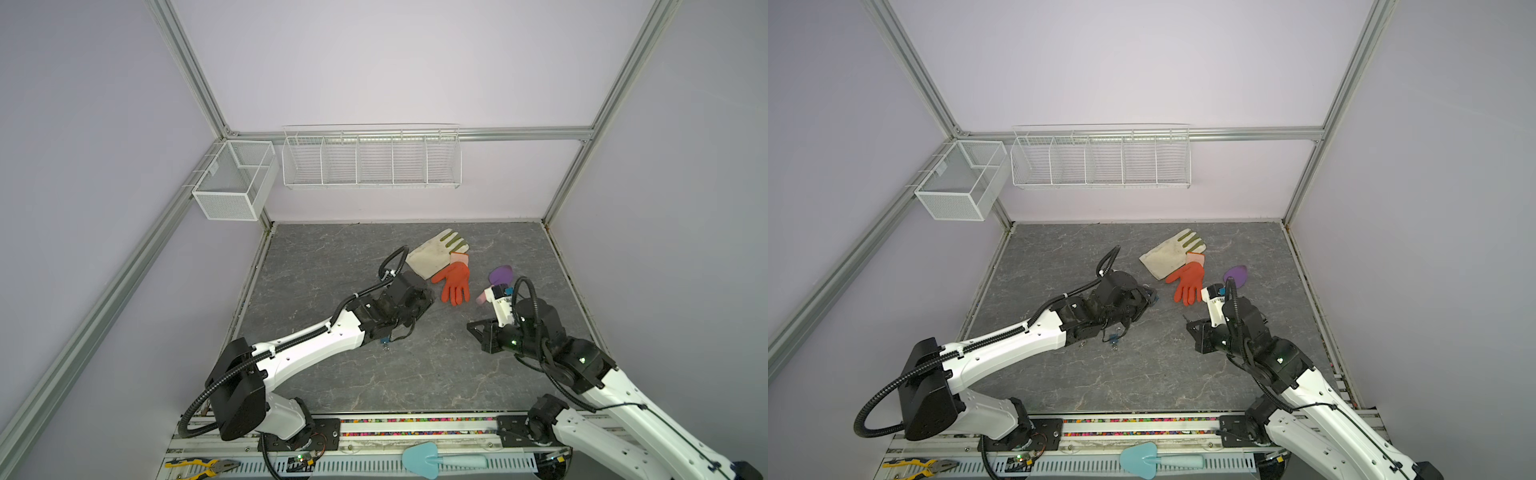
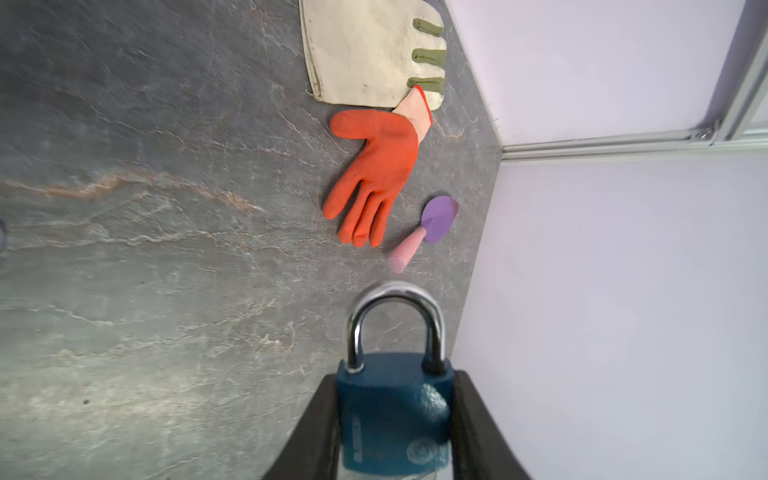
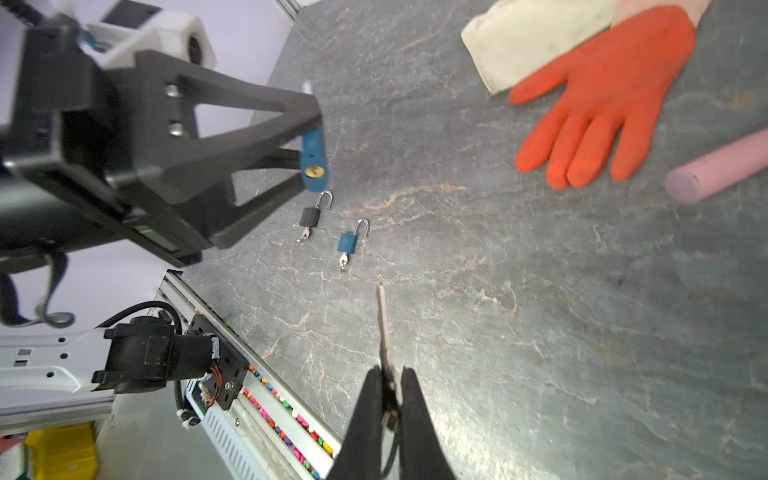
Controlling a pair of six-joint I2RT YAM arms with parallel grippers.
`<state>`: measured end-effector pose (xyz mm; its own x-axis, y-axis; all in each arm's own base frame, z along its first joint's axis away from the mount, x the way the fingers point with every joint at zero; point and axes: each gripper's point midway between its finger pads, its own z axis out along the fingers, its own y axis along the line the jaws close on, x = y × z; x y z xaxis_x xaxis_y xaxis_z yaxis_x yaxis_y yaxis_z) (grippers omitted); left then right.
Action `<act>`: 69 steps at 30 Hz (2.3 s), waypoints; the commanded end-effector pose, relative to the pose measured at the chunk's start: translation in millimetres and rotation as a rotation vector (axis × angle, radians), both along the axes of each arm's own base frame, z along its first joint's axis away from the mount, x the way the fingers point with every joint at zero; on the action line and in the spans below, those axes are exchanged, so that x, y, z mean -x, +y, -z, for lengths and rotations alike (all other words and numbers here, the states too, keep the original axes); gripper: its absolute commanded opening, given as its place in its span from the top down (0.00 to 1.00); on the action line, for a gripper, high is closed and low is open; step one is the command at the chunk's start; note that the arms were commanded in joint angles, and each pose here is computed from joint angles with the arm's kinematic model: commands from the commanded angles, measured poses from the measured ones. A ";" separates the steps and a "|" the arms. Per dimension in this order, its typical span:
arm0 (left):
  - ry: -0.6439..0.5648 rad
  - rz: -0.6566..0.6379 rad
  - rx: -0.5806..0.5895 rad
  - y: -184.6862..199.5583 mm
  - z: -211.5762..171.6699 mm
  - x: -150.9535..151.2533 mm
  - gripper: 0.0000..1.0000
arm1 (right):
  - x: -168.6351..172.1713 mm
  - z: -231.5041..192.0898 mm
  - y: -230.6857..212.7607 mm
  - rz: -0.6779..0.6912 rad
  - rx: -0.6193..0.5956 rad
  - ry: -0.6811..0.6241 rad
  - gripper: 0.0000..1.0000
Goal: Unlock with the key
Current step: 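Raise the blue padlock with the left gripper while the right brings the key toward it, then insert the silver key into the padlock bottom with the right gripper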
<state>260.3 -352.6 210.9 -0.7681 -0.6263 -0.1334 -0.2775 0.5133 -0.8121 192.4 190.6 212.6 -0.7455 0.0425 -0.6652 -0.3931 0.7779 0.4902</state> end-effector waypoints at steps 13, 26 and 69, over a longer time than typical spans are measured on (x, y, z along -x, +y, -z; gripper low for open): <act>0.049 -0.118 0.296 -3.9 -42.6 -3.5 1.00 | -36.5 -25.7 48.9 0.082 0.088 -0.180 0.93; 0.018 -0.110 0.288 -3.7 -48.1 -5.1 1.00 | -45.1 -30.0 62.8 0.051 0.111 -0.180 0.94; -0.005 0.126 0.337 -39.1 -75.8 18.5 1.00 | -40.6 -43.9 81.8 -0.182 0.224 -0.319 0.94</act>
<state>264.6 -367.1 244.0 -0.7615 -0.6481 -0.0039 -0.2929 0.3495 -0.8900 238.5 249.9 237.4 -0.5686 -0.2340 -0.7886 -0.5260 0.8405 0.1298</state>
